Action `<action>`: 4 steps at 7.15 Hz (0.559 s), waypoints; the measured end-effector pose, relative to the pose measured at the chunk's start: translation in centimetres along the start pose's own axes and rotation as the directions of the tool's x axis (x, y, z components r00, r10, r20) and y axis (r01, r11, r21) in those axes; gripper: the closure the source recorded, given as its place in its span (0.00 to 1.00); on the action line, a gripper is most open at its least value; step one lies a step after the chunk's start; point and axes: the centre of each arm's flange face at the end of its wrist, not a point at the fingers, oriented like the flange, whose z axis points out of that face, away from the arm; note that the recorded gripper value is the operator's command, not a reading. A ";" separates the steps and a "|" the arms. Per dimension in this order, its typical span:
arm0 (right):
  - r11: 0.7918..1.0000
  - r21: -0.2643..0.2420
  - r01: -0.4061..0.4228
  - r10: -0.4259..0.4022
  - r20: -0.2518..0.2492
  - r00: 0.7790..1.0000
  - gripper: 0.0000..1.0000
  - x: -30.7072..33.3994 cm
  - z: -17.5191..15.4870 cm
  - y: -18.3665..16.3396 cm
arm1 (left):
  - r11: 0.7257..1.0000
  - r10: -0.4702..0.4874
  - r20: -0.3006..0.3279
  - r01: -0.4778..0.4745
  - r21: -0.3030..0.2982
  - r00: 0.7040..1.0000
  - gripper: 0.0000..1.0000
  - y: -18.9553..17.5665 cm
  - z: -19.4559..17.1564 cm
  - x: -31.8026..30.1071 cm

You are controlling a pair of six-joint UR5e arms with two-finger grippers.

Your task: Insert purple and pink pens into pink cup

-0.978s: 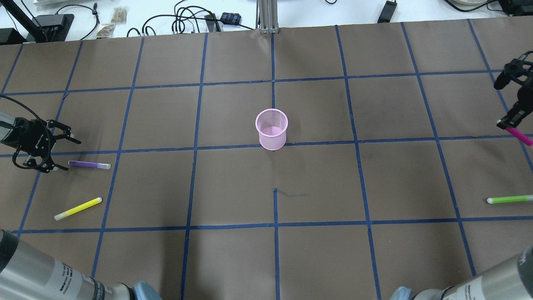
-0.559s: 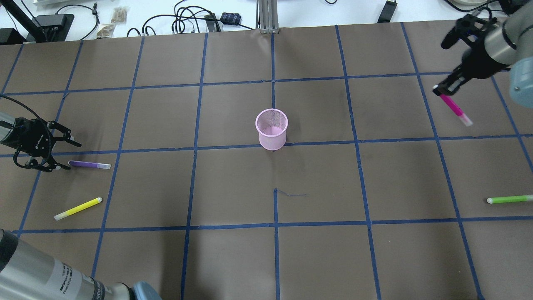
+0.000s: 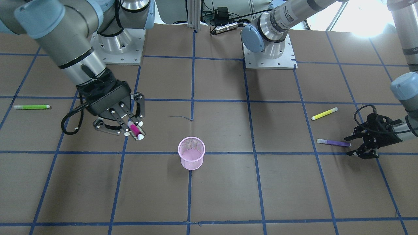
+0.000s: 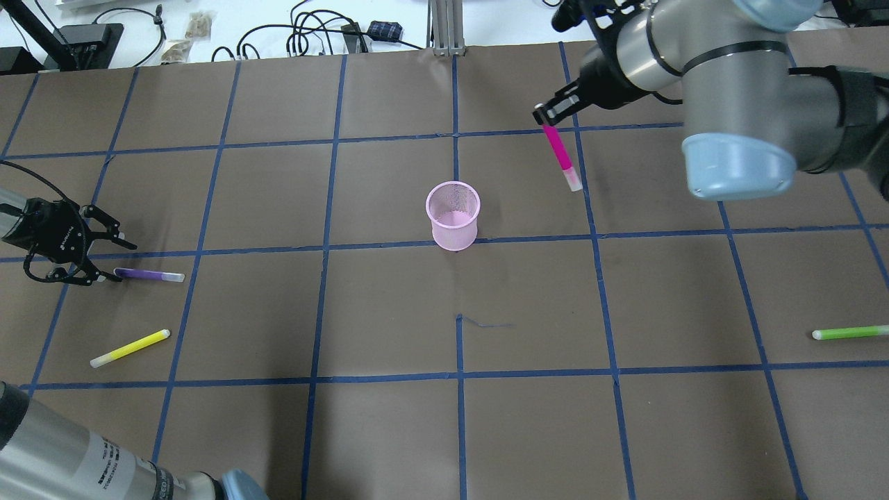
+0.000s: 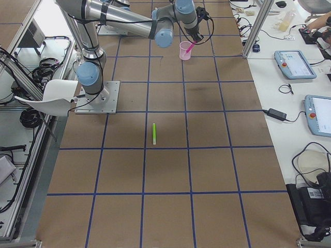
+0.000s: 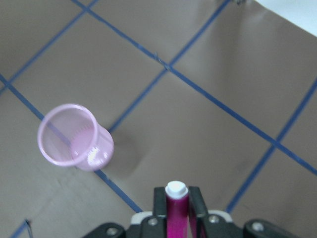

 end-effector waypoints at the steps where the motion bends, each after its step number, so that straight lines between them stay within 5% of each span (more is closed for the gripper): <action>1: 0.994 0.097 -0.050 0.050 0.000 0.999 1.00 -2.3 1.1 -1.4 | 1.000 -0.001 0.000 0.001 0.001 1.000 0.94 0.0 0.0 0.0; 4: 0.965 0.247 -0.084 0.085 0.006 0.996 1.00 -6.7 7.9 -1.2 | 1.000 -0.010 0.001 0.010 0.000 1.000 1.00 0.0 0.0 0.0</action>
